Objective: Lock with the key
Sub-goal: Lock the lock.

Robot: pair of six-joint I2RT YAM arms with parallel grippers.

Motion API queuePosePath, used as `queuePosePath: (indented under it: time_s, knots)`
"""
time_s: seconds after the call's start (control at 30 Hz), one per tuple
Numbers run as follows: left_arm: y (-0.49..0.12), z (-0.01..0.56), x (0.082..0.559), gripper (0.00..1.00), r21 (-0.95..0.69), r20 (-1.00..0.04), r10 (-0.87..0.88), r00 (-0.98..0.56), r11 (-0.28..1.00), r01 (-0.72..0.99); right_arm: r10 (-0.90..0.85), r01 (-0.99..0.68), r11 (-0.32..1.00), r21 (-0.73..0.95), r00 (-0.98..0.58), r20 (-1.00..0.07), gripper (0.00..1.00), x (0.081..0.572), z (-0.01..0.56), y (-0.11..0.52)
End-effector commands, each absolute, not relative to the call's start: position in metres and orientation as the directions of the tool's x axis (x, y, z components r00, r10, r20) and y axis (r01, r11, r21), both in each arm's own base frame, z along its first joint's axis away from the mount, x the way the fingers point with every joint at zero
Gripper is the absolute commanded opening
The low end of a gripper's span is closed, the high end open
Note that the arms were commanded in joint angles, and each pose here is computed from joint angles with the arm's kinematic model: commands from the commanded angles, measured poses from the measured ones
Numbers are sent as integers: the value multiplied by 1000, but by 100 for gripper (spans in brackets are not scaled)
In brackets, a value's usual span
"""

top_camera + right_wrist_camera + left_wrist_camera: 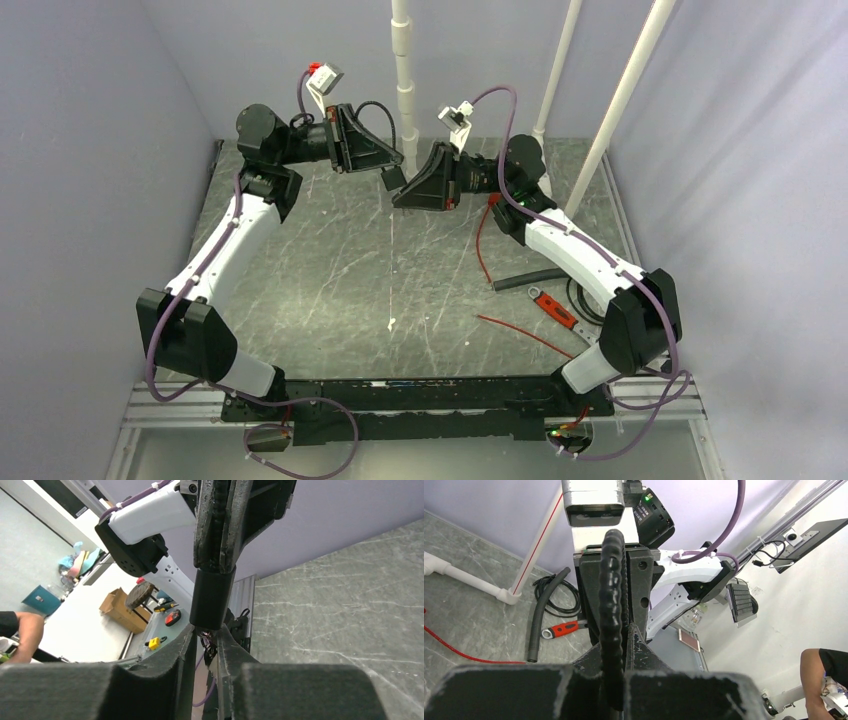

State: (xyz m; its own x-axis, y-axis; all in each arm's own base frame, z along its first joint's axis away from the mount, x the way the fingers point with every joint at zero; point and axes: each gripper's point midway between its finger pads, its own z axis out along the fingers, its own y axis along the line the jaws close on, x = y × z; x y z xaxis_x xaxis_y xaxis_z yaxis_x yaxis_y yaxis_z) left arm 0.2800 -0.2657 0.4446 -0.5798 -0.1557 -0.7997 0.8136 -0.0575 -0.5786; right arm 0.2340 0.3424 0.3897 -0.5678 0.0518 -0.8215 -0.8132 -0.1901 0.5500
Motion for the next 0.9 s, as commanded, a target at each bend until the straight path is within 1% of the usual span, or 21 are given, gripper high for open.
queuePosePath:
  time_s: [0.0, 0.07, 0.13, 0.2, 0.3, 0.4, 0.47, 0.5, 0.57, 0.6, 0.67, 0.7, 0.73, 0.77, 0.8, 0.87]
  knots:
    - [-263, 465, 275, 0, -491, -849, -197, -490, -52, 870, 84, -848, -208, 487, -511, -855, 13, 230, 411, 339]
    - [-263, 463, 276, 0, -489, -850, -200, -486, -40, 871, 78, -845, -190, 499, -520, -851, 5, 233, 407, 337]
    - [-262, 461, 280, 0, -489, -851, -212, -481, -17, 872, 75, -849, -155, 505, -519, -851, 0, 237, 403, 335]
    - [-262, 460, 284, 0, -483, -855, -226, -467, 15, 876, 68, -864, -65, 499, -503, -862, 0, 249, 396, 335]
    - [-259, 457, 291, 0, -472, -864, -247, -440, 88, 877, 91, -907, 91, 411, -403, -911, 0, 268, 392, 330]
    - [-258, 452, 297, 0, -458, -875, -253, -413, 153, 876, 117, -923, 173, 343, -327, -938, 0, 276, 398, 325]
    - [-257, 451, 298, 0, -422, -893, -246, -376, 170, 890, 115, -941, 161, 297, -281, -953, 1, 272, 403, 325]
    - [-258, 450, 297, 0, -414, -898, -236, -372, 167, 895, 113, -951, 135, 279, -265, -958, 13, 267, 406, 325]
    - [-259, 447, 292, 0, -380, -915, -201, -350, 140, 914, 100, -966, 103, 238, -228, -969, 20, 259, 409, 323]
    - [-260, 448, 291, 0, -363, -922, -191, -335, 131, 923, 91, -968, 110, 227, -218, -972, 27, 258, 409, 322]
    - [-259, 449, 286, 0, -334, -934, -171, -313, 112, 936, 68, -966, 126, 226, -219, -973, 52, 258, 406, 317]
    - [-260, 452, 281, 0, -310, -942, -159, -295, 82, 947, 53, -968, 111, 225, -220, -974, 62, 254, 405, 314]
    - [-260, 454, 276, 0, -299, -946, -148, -289, 51, 953, 47, -971, 93, 219, -215, -975, 70, 251, 405, 310]
    - [-260, 457, 271, 0, -297, -946, -140, -291, 20, 955, 47, -973, 73, 218, -215, -976, 74, 248, 405, 306]
    - [-261, 459, 266, 0, -296, -947, -130, -296, -19, 955, 50, -974, 46, 222, -219, -974, 76, 243, 407, 303]
    - [-263, 462, 259, 0, -316, -939, -109, -326, -102, 943, 54, -971, -14, 240, -240, -969, 76, 236, 412, 301]
